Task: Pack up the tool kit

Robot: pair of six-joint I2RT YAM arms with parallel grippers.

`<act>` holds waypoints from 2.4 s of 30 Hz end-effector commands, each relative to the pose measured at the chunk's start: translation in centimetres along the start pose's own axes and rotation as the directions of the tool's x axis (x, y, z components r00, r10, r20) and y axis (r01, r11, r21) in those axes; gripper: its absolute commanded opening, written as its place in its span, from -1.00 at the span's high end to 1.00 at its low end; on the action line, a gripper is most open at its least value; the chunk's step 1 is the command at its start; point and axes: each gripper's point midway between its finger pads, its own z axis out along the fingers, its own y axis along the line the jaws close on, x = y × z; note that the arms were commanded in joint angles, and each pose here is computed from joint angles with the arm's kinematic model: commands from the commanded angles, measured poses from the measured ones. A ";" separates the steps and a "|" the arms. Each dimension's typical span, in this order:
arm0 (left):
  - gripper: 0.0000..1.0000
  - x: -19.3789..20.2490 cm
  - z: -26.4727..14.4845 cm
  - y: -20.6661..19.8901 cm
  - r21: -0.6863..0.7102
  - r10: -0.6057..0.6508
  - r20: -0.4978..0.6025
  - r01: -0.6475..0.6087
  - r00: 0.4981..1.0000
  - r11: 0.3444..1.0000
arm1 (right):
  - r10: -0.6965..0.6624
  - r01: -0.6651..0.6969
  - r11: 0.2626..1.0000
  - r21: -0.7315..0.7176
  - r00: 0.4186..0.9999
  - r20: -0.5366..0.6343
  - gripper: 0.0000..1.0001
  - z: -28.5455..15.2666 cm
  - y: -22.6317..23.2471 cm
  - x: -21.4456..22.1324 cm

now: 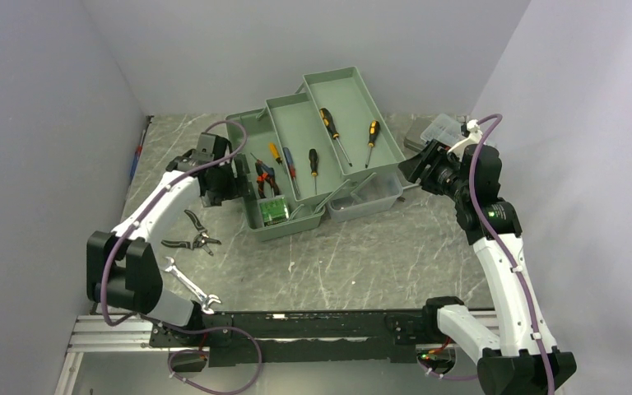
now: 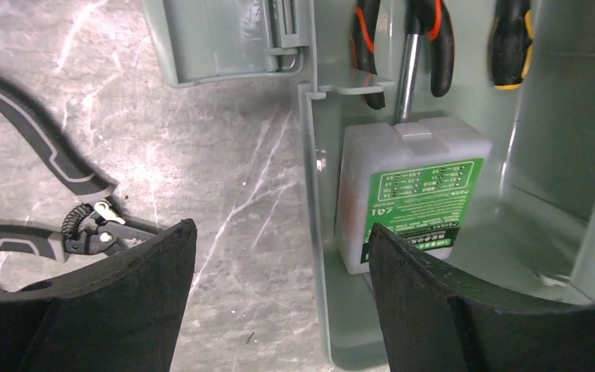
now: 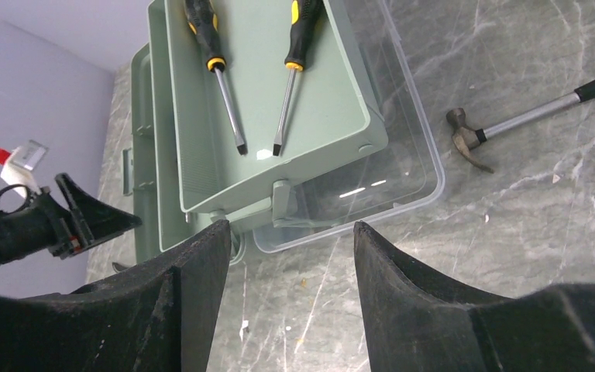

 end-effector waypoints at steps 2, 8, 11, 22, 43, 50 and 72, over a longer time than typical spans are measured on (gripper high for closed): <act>-0.58 -0.5 1.6 -1.3 0.039 -0.001 0.016 0.001 1.000 0.999 | -0.015 0.015 1.000 0.000 0.999 0.028 -0.23 -0.4 0.2 -0.7; -0.12 0.5 3.1 -0.8 0.020 0.006 -0.021 -0.006 1.000 1.000 | -0.004 0.002 0.998 0.060 0.999 0.040 -0.23 -0.8 -0.9 -0.6; 0.11 1.1 3.5 -0.4 0.011 0.015 -0.038 -0.014 0.999 1.000 | -0.012 0.003 0.993 0.117 0.997 0.074 -0.23 -1.4 -1.7 -1.5; 1.00 1.6 2.6 2.1 -0.015 0.018 -0.055 -0.019 0.998 1.000 | -0.045 0.006 0.972 0.235 0.986 0.159 -0.23 -2.9 -2.9 -4.1; 1.00 3.0 -0.8 7.1 0.005 0.172 -0.076 -0.172 0.982 0.985 | 0.035 -0.028 0.998 0.061 0.993 -0.110 -0.25 7.3 -4.0 2.3; 1.00 3.0 -0.6 7.4 -0.012 0.151 -0.082 -0.152 0.985 0.988 | 0.045 -0.067 0.996 -0.059 0.949 -0.311 -0.16 12.8 -3.9 5.8; 1.00 2.6 -1.2 6.6 0.031 0.157 -0.053 -0.156 0.986 0.987 | -0.062 0.042 0.998 -0.051 0.837 -0.544 0.06 14.7 -5.1 15.1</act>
